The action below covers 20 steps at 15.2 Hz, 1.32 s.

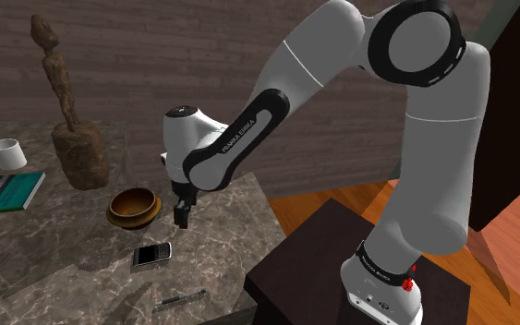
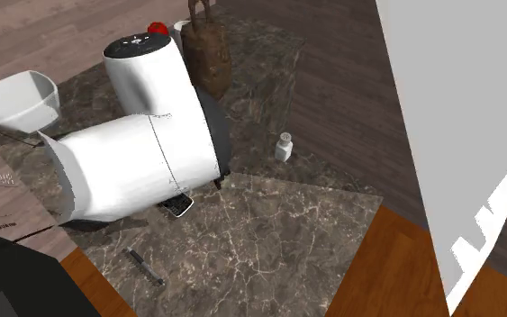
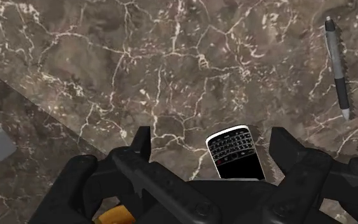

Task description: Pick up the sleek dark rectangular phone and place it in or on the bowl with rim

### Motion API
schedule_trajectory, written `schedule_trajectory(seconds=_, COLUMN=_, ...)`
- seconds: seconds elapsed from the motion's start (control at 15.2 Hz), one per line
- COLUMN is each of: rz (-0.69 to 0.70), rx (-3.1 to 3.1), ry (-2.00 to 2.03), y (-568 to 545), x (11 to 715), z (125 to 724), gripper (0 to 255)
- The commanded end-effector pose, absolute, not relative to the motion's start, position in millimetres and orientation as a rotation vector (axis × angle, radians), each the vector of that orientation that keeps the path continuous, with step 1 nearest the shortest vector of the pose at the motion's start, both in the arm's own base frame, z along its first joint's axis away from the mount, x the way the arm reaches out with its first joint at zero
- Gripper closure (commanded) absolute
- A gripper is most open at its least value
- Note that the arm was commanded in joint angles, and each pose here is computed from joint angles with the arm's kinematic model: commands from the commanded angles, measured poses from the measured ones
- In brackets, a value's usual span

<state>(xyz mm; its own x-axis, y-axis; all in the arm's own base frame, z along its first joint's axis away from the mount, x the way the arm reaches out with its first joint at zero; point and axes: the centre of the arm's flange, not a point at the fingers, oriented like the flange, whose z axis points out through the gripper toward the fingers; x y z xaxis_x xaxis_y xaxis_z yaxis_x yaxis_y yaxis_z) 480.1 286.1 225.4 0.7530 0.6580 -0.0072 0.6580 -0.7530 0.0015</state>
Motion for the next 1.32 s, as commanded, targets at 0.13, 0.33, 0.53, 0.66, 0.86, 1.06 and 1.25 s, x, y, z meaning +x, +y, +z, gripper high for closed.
schedule_trajectory(seconds=0.13, rz=-0.002, rx=2.909, ry=1.197, y=315.4, x=491.3, z=184.0, gripper=0)
schedule_trajectory(seconds=0.33, rz=0.003, rx=2.887, ry=1.266, y=340.8, x=497.0, z=155.0, gripper=0)
schedule_trajectory(seconds=0.53, rz=0.007, rx=2.868, ry=1.319, y=360.6, x=500.6, z=132.9, gripper=0)
schedule_trajectory(seconds=0.66, rz=0.007, rx=2.868, ry=1.319, y=360.8, x=500.6, z=122.3, gripper=0)
schedule_trajectory(seconds=0.86, rz=0.007, rx=2.868, ry=1.319, y=361.0, x=500.6, z=106.5, gripper=0)
schedule_trajectory(seconds=1.06, rz=0.007, rx=2.868, ry=1.319, y=361.2, x=500.5, z=92.8, gripper=0)
schedule_trajectory(seconds=1.25, rz=0.007, rx=2.868, ry=1.319, y=361.3, x=500.5, z=92.9, gripper=0)
